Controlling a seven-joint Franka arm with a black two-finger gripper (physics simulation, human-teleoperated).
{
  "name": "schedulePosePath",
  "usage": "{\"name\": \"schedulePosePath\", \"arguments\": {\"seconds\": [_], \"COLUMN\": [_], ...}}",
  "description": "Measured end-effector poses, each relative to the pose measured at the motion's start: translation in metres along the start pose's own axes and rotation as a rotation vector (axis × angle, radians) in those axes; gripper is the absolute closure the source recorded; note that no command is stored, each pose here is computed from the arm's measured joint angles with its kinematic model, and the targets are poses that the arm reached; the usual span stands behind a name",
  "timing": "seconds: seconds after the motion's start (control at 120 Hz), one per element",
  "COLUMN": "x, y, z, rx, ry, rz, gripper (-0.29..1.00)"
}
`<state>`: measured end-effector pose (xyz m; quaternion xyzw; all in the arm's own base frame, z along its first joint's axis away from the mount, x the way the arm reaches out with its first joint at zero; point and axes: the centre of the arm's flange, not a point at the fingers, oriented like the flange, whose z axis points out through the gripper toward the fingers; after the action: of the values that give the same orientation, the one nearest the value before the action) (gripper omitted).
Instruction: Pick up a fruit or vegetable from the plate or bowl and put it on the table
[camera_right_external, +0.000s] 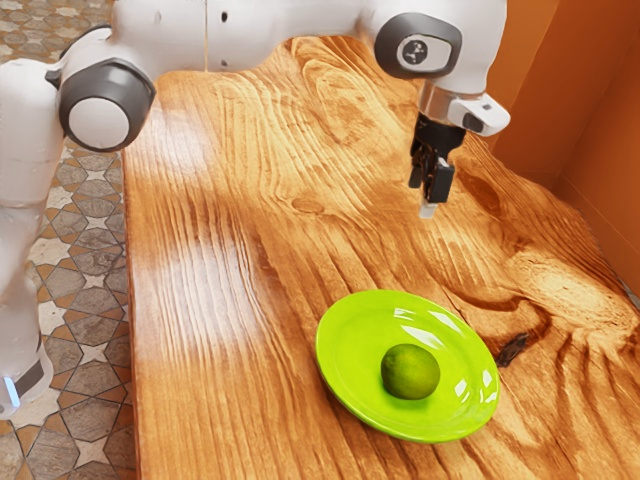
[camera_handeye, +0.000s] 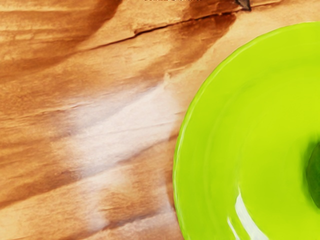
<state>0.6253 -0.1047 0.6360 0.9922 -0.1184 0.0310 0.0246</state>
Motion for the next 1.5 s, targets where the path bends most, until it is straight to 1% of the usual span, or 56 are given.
{"name": "schedulePosePath", "arguments": {"seconds": [0.108,0.267,0.425,0.483,0.617,0.733,0.833,0.917,1.1,1.25,1.375,1.5], "x": [-0.003,-0.007,-0.016,-0.021,-0.039,-0.062,-0.064,-0.062,-0.057,-0.051,-0.046,-0.043], "y": [0.038,0.096,0.124,0.132,0.177,0.174,0.153,0.139,0.176,0.181,0.181,0.178], "z": [0.008,0.034,0.061,0.063,0.054,0.064,0.071,0.069,0.065,0.063,0.064,0.077], "rx": [0.002,0.01,0.009,0.008,0.002,-0.005,-0.001,0.0,-0.012,-0.03,-0.035,-0.034], "ry": [-0.039,-0.101,-0.15,-0.152,-0.13,-0.142,-0.147,-0.135,-0.048,0.014,0.038,0.028], "rz": [0.076,0.209,0.291,0.316,0.411,0.427,0.402,0.386,0.456,0.464,0.464,0.46], "gripper": [0.0,0.0,0.0,0.0,0.0,0.0,0.0,0.0,0.0,0.0,0.0,0.0]}}
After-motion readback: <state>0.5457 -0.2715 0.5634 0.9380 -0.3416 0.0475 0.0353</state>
